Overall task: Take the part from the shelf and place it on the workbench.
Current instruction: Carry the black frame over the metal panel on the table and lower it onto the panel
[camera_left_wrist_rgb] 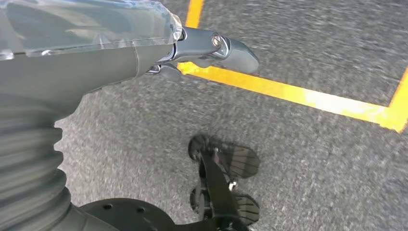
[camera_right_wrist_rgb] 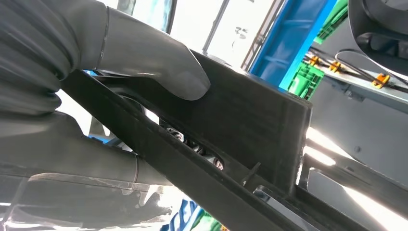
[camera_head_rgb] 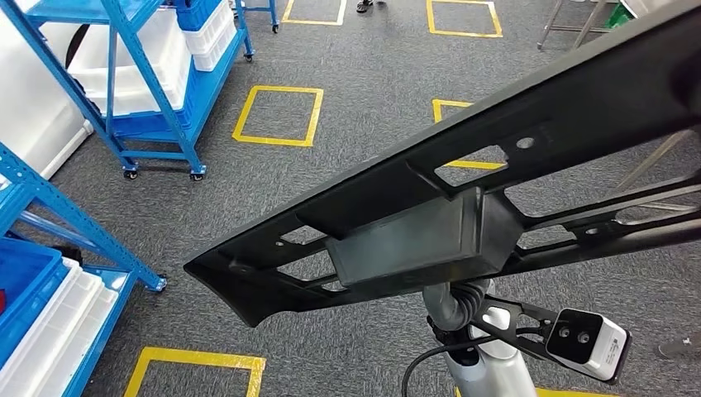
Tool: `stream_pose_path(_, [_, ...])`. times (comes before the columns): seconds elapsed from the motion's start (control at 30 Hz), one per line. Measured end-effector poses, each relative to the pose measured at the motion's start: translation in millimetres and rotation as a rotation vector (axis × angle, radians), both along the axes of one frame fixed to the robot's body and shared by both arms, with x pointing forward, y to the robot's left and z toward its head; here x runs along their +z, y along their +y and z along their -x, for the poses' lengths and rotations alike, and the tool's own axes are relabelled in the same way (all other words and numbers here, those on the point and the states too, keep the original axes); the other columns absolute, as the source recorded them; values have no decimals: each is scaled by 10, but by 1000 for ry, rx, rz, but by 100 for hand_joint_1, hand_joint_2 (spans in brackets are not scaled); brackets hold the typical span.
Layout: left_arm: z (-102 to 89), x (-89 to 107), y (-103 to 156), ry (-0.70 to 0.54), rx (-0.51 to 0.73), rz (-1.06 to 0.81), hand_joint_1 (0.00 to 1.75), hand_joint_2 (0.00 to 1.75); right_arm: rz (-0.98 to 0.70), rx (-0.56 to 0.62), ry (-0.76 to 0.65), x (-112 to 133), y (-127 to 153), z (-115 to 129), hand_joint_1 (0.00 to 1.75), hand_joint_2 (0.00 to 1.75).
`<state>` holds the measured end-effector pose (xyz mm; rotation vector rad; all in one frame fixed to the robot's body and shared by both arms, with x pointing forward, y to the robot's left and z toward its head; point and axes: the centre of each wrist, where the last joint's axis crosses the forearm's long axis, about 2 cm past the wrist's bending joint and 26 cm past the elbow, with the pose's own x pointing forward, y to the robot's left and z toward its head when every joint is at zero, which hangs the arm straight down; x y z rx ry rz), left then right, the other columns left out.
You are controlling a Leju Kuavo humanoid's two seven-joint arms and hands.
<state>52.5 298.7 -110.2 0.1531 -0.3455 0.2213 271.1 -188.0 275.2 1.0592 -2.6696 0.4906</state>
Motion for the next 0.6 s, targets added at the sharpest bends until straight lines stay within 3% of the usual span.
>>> stream_pose_path(0.6, [-23, 4, 38, -11, -2, -9, 0, 175, 1, -37, 7, -50, -98, 78, 175, 175])
